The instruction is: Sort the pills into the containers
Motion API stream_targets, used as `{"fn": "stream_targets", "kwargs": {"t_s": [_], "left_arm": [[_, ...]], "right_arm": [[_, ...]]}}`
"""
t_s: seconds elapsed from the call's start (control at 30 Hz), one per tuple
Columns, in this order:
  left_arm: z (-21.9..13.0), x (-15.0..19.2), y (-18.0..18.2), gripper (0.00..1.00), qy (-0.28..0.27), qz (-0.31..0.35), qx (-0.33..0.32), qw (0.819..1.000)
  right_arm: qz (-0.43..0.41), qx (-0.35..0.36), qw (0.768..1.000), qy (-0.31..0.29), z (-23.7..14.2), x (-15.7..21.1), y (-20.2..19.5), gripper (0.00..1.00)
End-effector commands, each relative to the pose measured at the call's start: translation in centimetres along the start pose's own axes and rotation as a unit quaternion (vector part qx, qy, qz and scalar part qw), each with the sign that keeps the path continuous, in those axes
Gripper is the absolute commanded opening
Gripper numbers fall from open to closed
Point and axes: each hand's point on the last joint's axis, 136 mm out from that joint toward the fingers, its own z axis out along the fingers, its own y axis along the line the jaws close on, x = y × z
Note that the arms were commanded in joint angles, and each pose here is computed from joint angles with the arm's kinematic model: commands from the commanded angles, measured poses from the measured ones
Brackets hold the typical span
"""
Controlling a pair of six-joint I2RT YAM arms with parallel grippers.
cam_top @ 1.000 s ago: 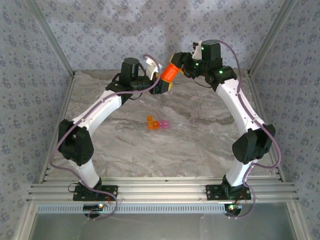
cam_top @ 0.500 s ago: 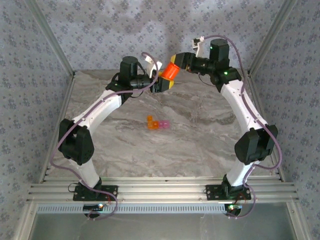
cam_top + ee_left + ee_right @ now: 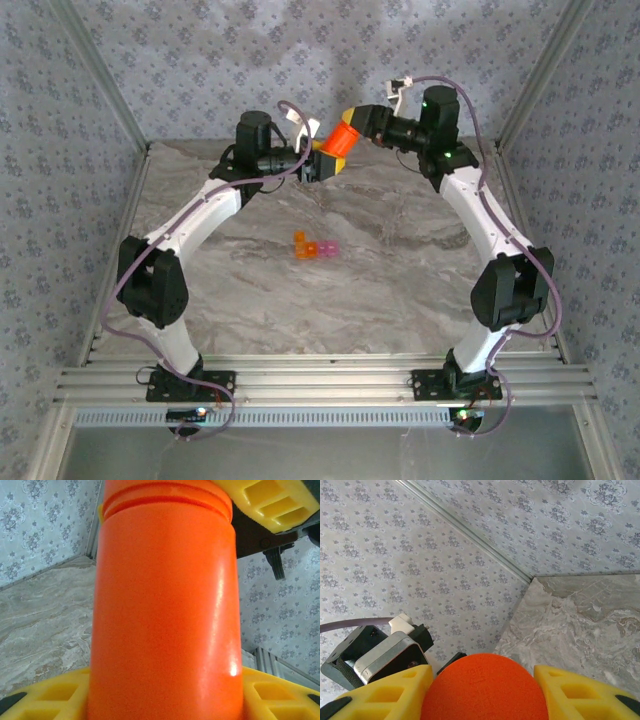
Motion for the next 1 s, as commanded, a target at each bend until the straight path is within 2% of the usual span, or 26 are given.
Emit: {"fn": "stream_targets", "kwargs": {"t_s": [0.0, 0.1, 0.2, 0.33, 0.5, 0.67, 0.97], "left_arm": [[-1.0, -3.0, -1.9, 0.0, -0.037, 0.04, 0.03, 0.998], [-1.0, -3.2, -1.8, 0.0, -0.036, 0.043, 0.026, 0.998], [-1.0, -3.3, -1.7, 0.0, -0.034, 0.048, 0.02, 0.998], [-1.1, -3.3, -1.4, 0.0, -0.031, 0.054, 0.009, 0.998], [-1.0, -3.1, -1.1, 0.0, -0.026, 0.066, -0.008, 0.997], [-0.7, -2.8, -0.8, 0.0, -0.01, 0.088, -0.029, 0.996], [0.0, -2.1, -0.6, 0.0, 0.008, 0.097, -0.035, 0.995]], "right_arm": [[-0.02, 0.028, 0.998, -0.05, -1.3, -2.3, -0.6, 0.44], [-0.019, 0.036, 0.998, -0.041, -1.1, -2.2, -0.3, 0.56], [-0.015, 0.052, 0.998, -0.036, -1.2, -2.3, 0.1, 0.75], [-0.008, 0.091, 0.994, -0.052, -2.3, -3.2, 0.3, 0.88], [0.054, 0.171, 0.982, -0.06, -3.4, -3.3, -1.7, 0.91], [0.113, 0.219, 0.968, -0.049, -3.2, -1.9, -3.2, 0.92], [0.114, 0.204, 0.972, -0.023, -0.6, -0.6, -2.3, 0.94]]}}
